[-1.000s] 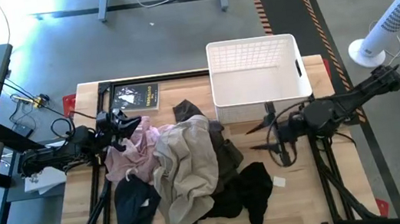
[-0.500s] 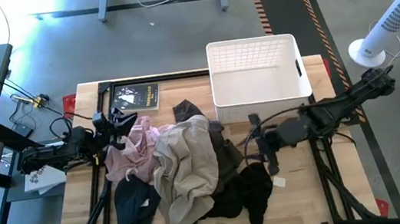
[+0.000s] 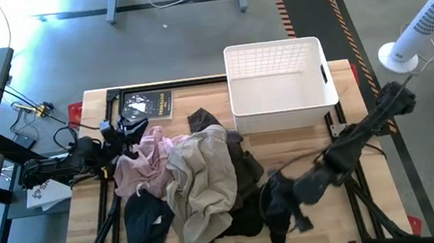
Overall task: Sort clothes
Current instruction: Put the black shirt into the laundry bin
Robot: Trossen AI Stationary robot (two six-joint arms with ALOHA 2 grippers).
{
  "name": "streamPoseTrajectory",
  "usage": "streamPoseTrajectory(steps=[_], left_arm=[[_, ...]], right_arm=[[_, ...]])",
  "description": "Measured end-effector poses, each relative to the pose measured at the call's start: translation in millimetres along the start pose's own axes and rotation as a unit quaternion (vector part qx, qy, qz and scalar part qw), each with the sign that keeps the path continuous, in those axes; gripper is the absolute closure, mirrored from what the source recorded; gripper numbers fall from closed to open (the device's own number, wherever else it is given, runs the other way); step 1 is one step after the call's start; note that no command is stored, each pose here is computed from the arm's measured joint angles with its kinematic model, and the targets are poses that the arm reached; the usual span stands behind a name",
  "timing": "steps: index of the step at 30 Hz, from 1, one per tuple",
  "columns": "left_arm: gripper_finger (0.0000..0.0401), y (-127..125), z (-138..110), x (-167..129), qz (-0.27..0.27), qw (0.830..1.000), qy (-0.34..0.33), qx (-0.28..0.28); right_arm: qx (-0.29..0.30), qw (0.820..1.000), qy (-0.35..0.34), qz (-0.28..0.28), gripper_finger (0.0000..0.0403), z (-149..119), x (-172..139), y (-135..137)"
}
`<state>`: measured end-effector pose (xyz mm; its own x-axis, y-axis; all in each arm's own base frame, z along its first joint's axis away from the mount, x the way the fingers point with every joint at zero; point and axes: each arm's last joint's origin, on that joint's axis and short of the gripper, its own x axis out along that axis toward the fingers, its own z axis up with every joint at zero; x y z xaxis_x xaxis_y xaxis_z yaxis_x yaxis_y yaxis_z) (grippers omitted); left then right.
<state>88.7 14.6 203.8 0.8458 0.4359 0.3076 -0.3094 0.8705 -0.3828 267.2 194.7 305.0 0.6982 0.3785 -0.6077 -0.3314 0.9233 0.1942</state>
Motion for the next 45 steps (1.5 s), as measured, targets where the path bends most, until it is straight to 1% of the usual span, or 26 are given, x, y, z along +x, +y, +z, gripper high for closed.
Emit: streamPoseTrajectory(steps=[3, 5, 8, 11, 15, 18, 20, 22, 27, 30, 31, 33, 35, 38, 39, 42, 43, 45], left_arm=[[0.0339, 1.7, -5.5, -0.2, 0.009, 1.000, 0.026, -0.010], [0.0339, 2.4, -8.1, -0.3, 0.013, 0.999, 0.039, -0.016], [0.0339, 2.7, -9.4, -0.5, 0.014, 0.999, 0.046, -0.026], [0.0339, 1.8, -9.8, -0.5, -0.002, 0.998, 0.051, -0.028], [0.0339, 1.3, -10.0, -0.5, -0.011, 0.998, 0.055, -0.037], [0.0339, 1.0, -10.1, -0.6, -0.015, 0.997, 0.057, -0.042], [0.0339, 0.5, -10.3, -0.6, -0.024, 0.997, 0.060, -0.042], [0.0339, 0.1, -10.4, -0.6, -0.030, 0.996, 0.063, -0.047], [0.0339, 0.2, -11.5, -0.8, -0.031, 0.996, 0.070, -0.054], [0.0339, 0.8, -13.3, -1.0, -0.028, 0.995, 0.078, -0.053], [0.0339, 0.9, -13.7, -1.1, -0.027, 0.995, 0.080, -0.055], [0.0339, 0.9, -13.5, -1.0, -0.027, 0.995, 0.080, -0.059], [0.0339, 0.7, -13.0, -1.0, -0.028, 0.995, 0.077, -0.061], [0.0339, 0.2, -11.2, -0.8, -0.029, 0.995, 0.068, -0.065], [0.0339, -0.1, -10.0, -0.6, -0.031, 0.995, 0.061, -0.066], [0.0339, -1.6, -5.1, -0.3, -0.039, 0.996, 0.038, -0.074], [0.0339, -2.0, -3.6, -0.2, -0.042, 0.996, 0.031, -0.073], [0.0339, -3.0, -0.3, -0.2, -0.048, 0.996, 0.014, -0.071]], right_arm=[[0.031, 0.999, 0.026, -0.001, 0.0376, -9.9, 24.7, 5.1], [0.058, 0.997, 0.043, -0.008, 0.0351, -16.1, 36.6, 5.7], [0.081, 0.995, 0.059, -0.017, 0.0300, -22.5, 49.2, 5.1], [0.090, 0.994, 0.059, -0.028, 0.0241, -25.8, 59.1, 4.6], [0.063, 0.996, 0.041, -0.055, 0.0158, -28.8, 75.4, 2.6], [0.033, 0.994, 0.050, -0.087, 0.0106, -35.9, 86.8, -0.6], [0.006, 0.991, 0.069, -0.112, 0.0086, -43.0, 95.2, -5.1], [-0.014, 0.988, 0.091, -0.125, 0.0078, -51.3, 105.4, -9.1], [-0.028, 0.976, 0.147, -0.161, 0.0079, -79.0, 140.1, -23.4], [-0.034, 0.969, 0.180, -0.167, 0.0096, -96.9, 160.0, -30.2], [-0.035, 0.967, 0.187, -0.167, 0.0108, -100.8, 164.3, -30.7], [-0.033, 0.965, 0.198, -0.167, 0.0145, -107.8, 170.3, -31.5], [-0.020, 0.965, 0.202, -0.166, 0.0201, -109.7, 171.1, -30.7], [-0.003, 0.967, 0.206, -0.150, 0.0310, -103.1, 160.6, -27.1], [0.004, 0.968, 0.207, -0.141, 0.0332, -98.6, 153.3, -25.1], [0.035, 0.970, 0.224, -0.090, 0.0333, -84.0, 122.0, -18.5], [0.051, 0.974, 0.207, -0.076, 0.0333, -73.1, 108.1, -15.4], [0.079, 0.984, 0.150, -0.048, 0.0333, -42.4, 72.6, -8.0]])
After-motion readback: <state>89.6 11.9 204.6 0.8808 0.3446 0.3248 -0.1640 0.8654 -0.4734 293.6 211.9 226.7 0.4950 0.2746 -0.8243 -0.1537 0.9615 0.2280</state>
